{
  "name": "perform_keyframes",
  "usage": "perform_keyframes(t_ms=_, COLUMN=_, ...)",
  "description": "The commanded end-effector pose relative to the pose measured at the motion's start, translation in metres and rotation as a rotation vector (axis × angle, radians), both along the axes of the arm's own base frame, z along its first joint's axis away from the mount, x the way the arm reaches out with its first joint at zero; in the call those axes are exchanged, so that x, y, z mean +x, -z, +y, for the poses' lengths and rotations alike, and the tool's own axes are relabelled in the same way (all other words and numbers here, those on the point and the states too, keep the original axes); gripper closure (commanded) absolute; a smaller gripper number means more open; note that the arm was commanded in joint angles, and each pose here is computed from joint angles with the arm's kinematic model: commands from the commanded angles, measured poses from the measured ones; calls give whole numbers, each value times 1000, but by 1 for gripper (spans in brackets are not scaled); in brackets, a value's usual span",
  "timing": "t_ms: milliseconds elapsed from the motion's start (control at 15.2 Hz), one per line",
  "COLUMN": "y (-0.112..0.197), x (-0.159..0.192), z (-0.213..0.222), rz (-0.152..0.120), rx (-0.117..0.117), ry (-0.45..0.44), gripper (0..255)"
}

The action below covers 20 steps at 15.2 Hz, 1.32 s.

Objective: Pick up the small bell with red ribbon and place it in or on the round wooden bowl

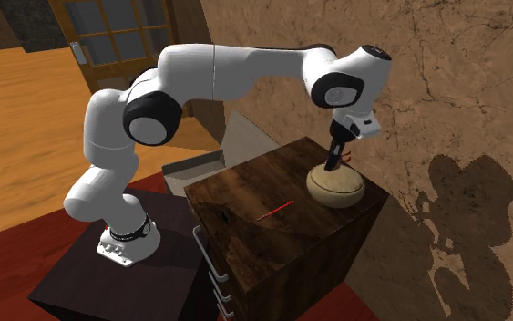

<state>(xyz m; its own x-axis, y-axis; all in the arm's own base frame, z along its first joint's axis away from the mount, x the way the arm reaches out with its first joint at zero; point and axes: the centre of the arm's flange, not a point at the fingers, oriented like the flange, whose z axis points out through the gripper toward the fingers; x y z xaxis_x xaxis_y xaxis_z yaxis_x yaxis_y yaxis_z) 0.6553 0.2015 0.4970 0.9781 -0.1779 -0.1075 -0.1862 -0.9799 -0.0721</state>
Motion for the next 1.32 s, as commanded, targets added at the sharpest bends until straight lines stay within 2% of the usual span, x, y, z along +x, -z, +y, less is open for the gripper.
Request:
perform_keyframes(t_ms=0, y=10, x=4, z=1, rz=0, rx=0, ry=1, gripper=255)
perform_keyframes(t_ms=726, y=68, x=4, z=1, rz=0, rx=0, ry=1, gripper=255)
perform_keyframes(t_ms=1254, y=70, x=4, z=1, rz=0, rx=0, ry=1, gripper=255)
